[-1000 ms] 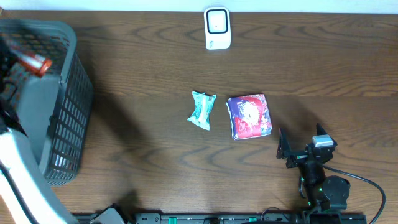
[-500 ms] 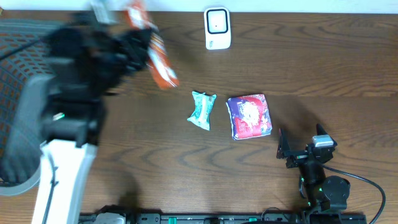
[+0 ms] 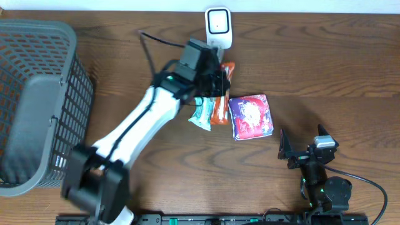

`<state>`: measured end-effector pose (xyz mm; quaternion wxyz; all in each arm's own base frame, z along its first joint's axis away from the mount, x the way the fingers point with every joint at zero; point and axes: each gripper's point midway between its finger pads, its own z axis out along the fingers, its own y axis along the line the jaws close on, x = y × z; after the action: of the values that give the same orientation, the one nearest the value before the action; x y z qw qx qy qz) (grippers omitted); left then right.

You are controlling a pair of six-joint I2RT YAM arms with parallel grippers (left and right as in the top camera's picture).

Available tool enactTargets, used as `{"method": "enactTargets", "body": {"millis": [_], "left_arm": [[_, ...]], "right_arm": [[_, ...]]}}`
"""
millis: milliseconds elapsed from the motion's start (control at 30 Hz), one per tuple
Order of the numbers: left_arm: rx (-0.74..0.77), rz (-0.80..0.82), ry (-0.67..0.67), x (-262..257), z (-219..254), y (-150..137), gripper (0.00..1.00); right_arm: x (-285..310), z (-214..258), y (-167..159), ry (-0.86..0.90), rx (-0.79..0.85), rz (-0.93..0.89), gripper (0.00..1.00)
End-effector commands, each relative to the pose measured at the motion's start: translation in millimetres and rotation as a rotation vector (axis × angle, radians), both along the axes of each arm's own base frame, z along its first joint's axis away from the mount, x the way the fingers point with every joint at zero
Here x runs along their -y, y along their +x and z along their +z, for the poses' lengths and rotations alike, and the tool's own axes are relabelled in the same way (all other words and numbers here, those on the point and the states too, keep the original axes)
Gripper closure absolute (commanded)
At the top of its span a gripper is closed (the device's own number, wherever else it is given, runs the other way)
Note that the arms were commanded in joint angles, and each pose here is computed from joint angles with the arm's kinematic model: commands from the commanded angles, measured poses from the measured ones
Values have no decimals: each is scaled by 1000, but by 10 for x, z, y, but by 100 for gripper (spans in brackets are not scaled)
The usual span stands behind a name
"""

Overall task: Scan the item barcode
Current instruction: 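Hold the red snack bar barcode under the scanner, then release the snack bar on the table and move left gripper to basket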

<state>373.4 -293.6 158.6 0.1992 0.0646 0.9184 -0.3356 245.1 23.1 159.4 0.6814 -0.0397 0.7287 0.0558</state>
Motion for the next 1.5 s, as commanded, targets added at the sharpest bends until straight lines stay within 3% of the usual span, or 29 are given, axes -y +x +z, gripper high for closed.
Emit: {"method": "enactTargets", "body": {"millis": [0,167,400,467,600,667,867,967,1133,1400,1467], "left_arm": [[-34,1,78,-18,-374,42,93],[-96,8,113,-23,-699,50,92],[-65,44,150,-75,-775,154,91],[-62,45,148,-71,-771,160,85],[-59,45,146,-68,-766,167,84],[-59,44,147,-68,-766,167,73],[-37,60,131,-110,-667,235,72],[1,89,107,-213,-450,318,72],[138,165,59,-643,245,471,62],[462,411,-2,-1878,1658,460,60],[536,486,9,-2236,1921,386,53]], "right_arm": [[3,-3,-3,11,-1,-1,1],[3,-3,-3,11,-1,-1,1],[3,-2,-3,11,0,-1,1],[3,-3,-3,11,-1,-1,1],[3,-3,-3,11,-1,-1,1],[3,-3,-3,11,-1,-1,1],[3,-3,-3,11,-1,-1,1],[3,-3,-3,11,-1,-1,1],[3,-3,-3,11,-1,-1,1],[3,-3,-3,11,-1,-1,1],[3,-3,-3,11,-1,-1,1]]}}
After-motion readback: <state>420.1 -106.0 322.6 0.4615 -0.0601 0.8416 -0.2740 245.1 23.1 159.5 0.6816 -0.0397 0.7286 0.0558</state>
